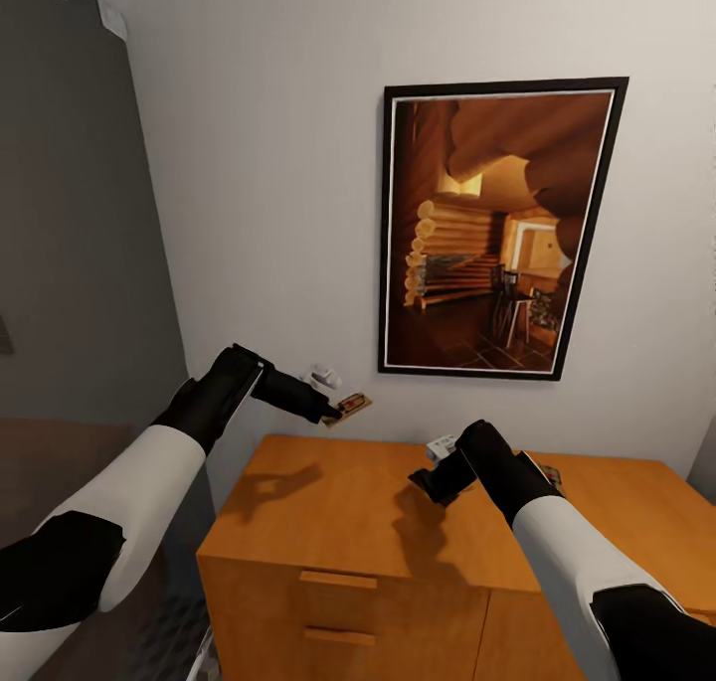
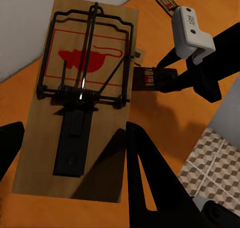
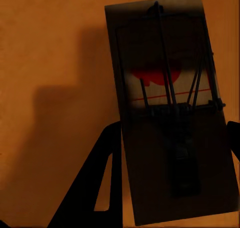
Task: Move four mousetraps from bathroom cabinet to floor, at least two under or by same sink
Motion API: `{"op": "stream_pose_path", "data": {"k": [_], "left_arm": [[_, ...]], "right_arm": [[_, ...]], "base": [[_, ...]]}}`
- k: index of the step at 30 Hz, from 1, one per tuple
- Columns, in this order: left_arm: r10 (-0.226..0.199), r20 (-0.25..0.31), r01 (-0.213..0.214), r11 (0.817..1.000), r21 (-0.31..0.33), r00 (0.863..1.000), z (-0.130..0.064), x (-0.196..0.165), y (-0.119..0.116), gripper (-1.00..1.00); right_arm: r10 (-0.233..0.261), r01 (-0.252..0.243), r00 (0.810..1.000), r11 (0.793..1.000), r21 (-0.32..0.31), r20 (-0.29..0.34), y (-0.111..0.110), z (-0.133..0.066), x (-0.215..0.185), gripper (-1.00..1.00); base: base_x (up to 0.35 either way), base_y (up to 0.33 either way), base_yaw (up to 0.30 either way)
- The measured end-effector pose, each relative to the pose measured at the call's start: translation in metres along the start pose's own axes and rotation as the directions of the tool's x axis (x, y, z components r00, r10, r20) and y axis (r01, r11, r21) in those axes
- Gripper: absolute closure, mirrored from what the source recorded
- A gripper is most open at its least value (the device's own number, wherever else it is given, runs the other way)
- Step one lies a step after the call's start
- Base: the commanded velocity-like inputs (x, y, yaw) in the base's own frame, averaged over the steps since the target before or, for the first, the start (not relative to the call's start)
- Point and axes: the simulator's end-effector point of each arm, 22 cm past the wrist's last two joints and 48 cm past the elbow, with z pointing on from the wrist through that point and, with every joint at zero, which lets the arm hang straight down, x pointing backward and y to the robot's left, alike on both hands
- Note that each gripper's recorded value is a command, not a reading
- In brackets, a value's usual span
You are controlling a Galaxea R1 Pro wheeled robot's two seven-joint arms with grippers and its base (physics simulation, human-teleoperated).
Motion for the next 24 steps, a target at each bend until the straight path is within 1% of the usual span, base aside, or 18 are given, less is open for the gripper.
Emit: {"op": "stream_pose_path", "data": {"k": [9,12,24], "left_arm": [[0.000,0.000,0.000,1.000,-0.005,1.000,-0.008,-0.006,-0.003,1.00],[-0.006,-0.004,0.006,1.000,-0.004,1.000,-0.009,-0.006,-0.003,1.00],[-0.046,-0.033,0.046,0.999,-0.002,0.998,-0.011,0.003,-0.001,1.00]], "right_arm": [[0.000,0.000,1.000,1.000,0.002,0.002,0.001,-0.010,-0.003,1.00],[0.001,-0.001,1.000,1.000,0.001,0.002,0.002,-0.013,-0.004,1.00],[0.001,-0.001,1.000,1.000,0.000,0.001,0.004,-0.024,-0.007,1.00]], "base": [[0.000,0.000,0.000],[-0.089,-0.037,0.000],[-0.267,-0.104,0.000]]}}
